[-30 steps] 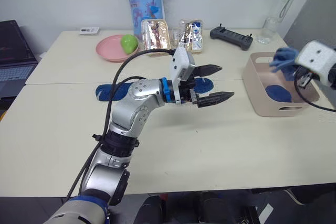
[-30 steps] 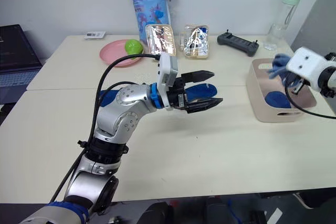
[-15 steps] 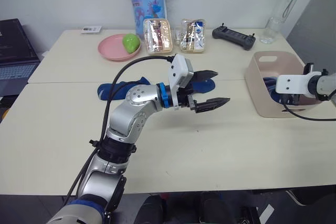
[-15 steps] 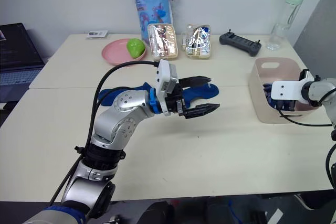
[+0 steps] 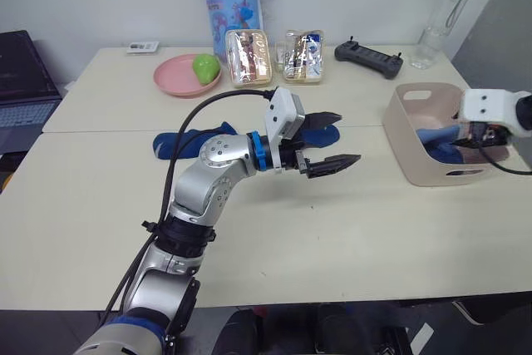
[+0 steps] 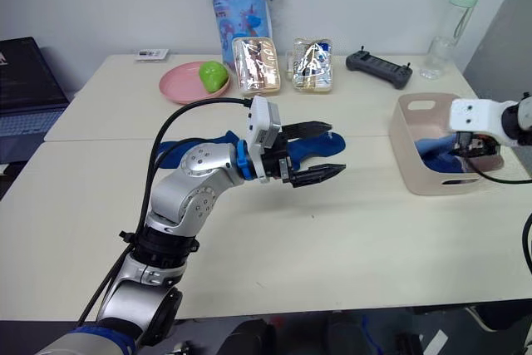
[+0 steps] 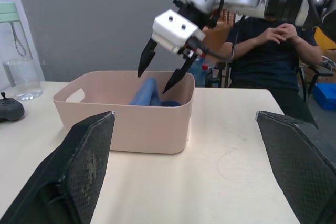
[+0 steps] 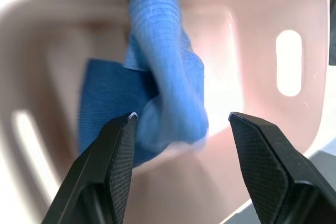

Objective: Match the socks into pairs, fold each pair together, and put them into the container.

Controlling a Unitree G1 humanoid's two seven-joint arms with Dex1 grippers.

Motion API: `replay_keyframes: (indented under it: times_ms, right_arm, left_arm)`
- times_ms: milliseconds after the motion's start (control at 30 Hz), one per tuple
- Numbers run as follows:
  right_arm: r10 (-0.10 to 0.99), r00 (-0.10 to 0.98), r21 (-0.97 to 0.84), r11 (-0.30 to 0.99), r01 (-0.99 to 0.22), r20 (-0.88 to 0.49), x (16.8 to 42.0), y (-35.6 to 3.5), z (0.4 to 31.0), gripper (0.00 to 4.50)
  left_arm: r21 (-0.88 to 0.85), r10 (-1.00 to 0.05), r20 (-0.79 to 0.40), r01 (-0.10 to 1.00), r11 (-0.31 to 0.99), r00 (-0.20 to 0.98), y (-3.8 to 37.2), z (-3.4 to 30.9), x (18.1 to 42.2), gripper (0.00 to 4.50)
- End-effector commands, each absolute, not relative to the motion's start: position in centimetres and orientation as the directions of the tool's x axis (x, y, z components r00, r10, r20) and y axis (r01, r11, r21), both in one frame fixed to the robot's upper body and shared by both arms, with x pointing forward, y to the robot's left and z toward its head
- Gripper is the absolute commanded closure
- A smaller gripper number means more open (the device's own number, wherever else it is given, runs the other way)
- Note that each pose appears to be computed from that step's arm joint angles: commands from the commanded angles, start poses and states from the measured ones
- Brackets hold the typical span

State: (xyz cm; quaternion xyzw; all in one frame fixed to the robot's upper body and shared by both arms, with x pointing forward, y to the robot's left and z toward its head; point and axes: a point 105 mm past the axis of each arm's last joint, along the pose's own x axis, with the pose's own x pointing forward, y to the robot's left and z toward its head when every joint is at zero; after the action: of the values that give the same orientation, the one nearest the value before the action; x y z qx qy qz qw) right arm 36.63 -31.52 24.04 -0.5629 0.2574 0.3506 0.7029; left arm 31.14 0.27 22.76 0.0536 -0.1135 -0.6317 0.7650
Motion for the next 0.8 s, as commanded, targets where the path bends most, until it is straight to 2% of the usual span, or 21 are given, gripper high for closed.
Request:
replay_keyframes:
  times_ms: [33,233,300,400,533,633,800]
  right_arm:
    - [0.257,0.662,-0.649,0.143,-0.747,-0.704,36.3,-30.7,27.8,1.44]
    - [0.249,0.827,-0.807,0.207,-0.553,-0.503,39.0,-30.2,30.2,1.44]
    - [0.224,0.856,-0.837,0.203,-0.508,-0.465,39.8,-30.3,30.1,2.04]
    - [0.198,0.872,-0.850,0.207,-0.484,-0.448,41.1,-30.1,28.2,3.07]
    - [0.172,0.847,-0.813,0.237,-0.531,-0.503,41.9,-30.0,25.0,4.46]
    - [0.175,0.765,-0.724,0.247,-0.644,-0.620,41.3,-30.2,22.0,4.46]
    - [0.174,0.669,-0.627,0.244,-0.740,-0.723,40.0,-30.9,20.3,4.46]
  left_arm:
    - [0.266,-0.978,0.134,0.945,0.192,0.161,0.1,23.8,30.9,0.00]
    - [0.268,-0.977,0.139,0.944,0.194,0.161,-0.1,23.7,30.9,0.00]
    - [0.269,-0.977,0.139,0.944,0.193,0.160,-0.1,23.7,30.9,0.00]
    - [0.271,-0.978,0.137,0.943,0.192,0.159,-0.2,23.6,30.9,0.00]
    - [0.270,-0.978,0.135,0.944,0.192,0.160,-0.3,23.5,30.9,0.00]
    - [0.268,-0.978,0.130,0.944,0.191,0.161,-0.4,23.1,30.7,0.00]
    - [0.263,-0.975,0.125,0.942,0.210,0.182,-0.1,22.8,30.7,0.00]
